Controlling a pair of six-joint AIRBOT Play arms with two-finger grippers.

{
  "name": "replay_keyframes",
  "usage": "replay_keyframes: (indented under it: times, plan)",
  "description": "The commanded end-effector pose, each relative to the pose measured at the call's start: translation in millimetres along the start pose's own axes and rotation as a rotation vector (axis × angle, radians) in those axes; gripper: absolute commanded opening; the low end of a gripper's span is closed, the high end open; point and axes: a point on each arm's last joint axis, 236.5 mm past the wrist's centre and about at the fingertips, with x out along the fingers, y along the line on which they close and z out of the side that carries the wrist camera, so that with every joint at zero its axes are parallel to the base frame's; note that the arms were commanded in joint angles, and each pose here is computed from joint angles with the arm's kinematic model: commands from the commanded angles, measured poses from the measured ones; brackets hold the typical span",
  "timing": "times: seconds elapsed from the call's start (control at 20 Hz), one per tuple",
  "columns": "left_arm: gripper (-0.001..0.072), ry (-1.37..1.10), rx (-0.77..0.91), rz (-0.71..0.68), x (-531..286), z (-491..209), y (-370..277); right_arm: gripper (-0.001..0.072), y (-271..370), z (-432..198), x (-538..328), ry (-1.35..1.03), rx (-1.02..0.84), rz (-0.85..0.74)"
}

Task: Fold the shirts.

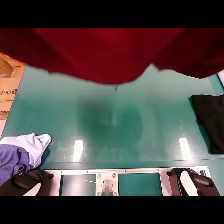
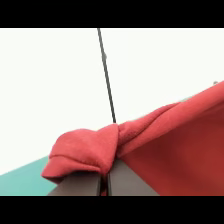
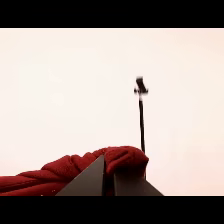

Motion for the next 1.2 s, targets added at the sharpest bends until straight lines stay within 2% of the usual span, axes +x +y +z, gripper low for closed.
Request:
replay_keyframes:
  times: [0.0,0.2,0.35,0.55,0.7,0.8,0.95,1.15]
  plan:
    - [0.0023,-0.039,0.056,0.039,-17.9,10.0,7.9,0.0020,8.5,27.3,-13.2,-0.077,-0.039,-0.014]
    - [0.0023,0.089,0.077,0.103,32.4,-30.5,25.6,0.0020,-19.7,-11.1,6.0,0.003,0.006,-0.048]
    - [0.0023,0.267,0.046,0.084,98.6,-92.6,22.7,0.0020,-62.9,-82.9,26.0,0.141,0.081,-0.107]
    - [0.0023,0.545,0.018,0.027,208.4,-208.5,8.3,0.0020,-141.2,-251.5,35.0,0.452,0.195,-0.221]
    - [0.0023,0.768,-0.041,-0.051,285.1,-332.4,-19.6,0.0020,-192.1,-402.4,11.2,0.726,0.332,-0.317]
    - [0.0022,0.896,-0.149,-0.119,317.7,-418.3,-40.4,0.0020,-214.7,-493.3,-12.6,0.893,0.430,-0.373]
    - [0.0023,1.002,-0.463,-0.216,339.3,-506.4,-60.0,0.0020,-232.3,-595.9,-47.8,1.079,0.543,-0.434]
    - [0.0024,1.004,-0.535,-0.227,347.4,-539.7,-44.4,0.0026,-240.0,-651.6,-70.5,1.177,0.601,-0.466]
